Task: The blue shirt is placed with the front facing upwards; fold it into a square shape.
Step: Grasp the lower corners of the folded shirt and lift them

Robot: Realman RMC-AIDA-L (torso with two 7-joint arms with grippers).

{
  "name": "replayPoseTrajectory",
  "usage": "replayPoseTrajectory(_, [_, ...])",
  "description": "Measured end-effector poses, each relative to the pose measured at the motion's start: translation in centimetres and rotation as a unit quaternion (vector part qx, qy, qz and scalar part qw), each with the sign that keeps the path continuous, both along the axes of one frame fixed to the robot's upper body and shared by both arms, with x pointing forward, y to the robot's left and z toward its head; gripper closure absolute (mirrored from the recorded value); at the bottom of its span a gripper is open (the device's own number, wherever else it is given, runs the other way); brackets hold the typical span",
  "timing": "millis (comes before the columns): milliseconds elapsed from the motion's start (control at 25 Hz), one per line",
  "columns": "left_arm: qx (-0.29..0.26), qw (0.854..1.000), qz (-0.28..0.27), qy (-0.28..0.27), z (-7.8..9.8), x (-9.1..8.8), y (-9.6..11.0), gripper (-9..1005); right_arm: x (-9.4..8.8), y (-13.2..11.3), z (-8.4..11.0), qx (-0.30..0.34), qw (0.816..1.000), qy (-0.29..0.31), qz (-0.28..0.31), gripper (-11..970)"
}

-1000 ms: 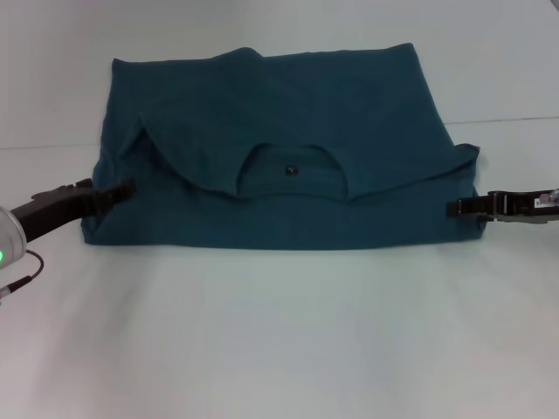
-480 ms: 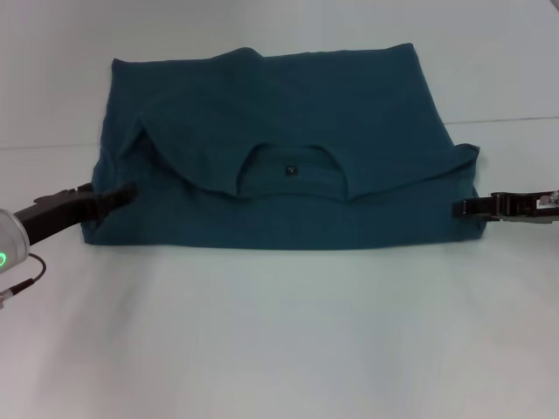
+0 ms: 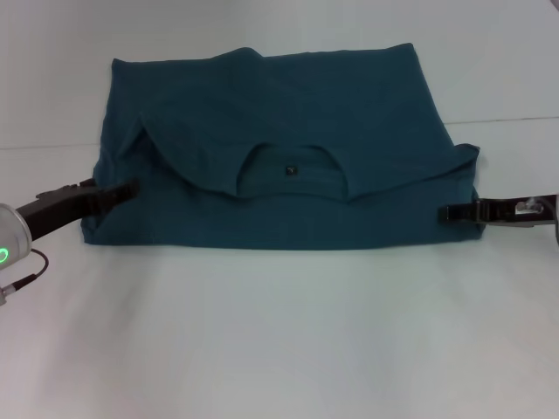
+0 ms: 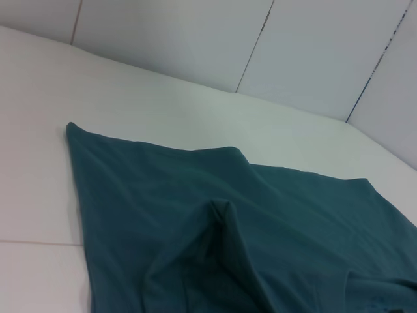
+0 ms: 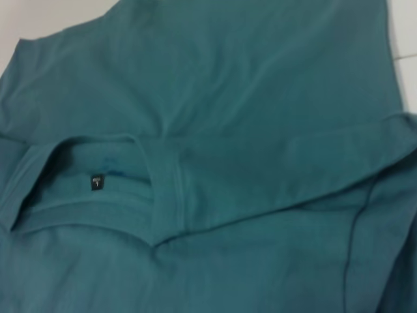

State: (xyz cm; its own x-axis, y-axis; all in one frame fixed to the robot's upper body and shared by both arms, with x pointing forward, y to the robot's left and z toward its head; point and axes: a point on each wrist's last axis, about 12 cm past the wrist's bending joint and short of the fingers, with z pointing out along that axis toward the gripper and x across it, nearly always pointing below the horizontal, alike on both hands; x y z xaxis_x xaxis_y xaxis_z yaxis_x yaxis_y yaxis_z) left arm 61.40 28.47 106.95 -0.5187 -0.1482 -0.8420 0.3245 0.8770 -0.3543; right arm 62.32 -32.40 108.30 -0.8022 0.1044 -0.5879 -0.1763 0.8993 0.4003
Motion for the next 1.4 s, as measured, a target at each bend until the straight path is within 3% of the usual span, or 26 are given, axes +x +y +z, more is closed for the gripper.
replayPoseTrajectory(200, [0.0, 1.0, 0.002, -0.001, 0.0, 0.0, 0.0, 168, 0.1, 0.4, -0.1, 0.0, 1.0, 0.0, 0.003, 272])
replayPoseTrajectory(640, [0.005, 1.0, 0.004, 0.001, -0.1, 0.0, 0.1, 168, 0.3, 0.4, 0.2, 0.0, 1.0, -0.007, 0.002, 460])
replayPoseTrajectory(1080, [0.002, 1.0, 0.006, 0.007, -0.4, -0.3, 0.1, 168, 0.1, -0.8, 0.0, -0.007, 1.0, -0.01, -0.018, 903])
replayPoseTrajectory(1400, [0.011, 1.0, 0.003, 0.013, -0.9, -0.6, -0.1, 169, 0.2, -1.0, 0.2, -0.011, 1.0, -0.014, -0.018, 928])
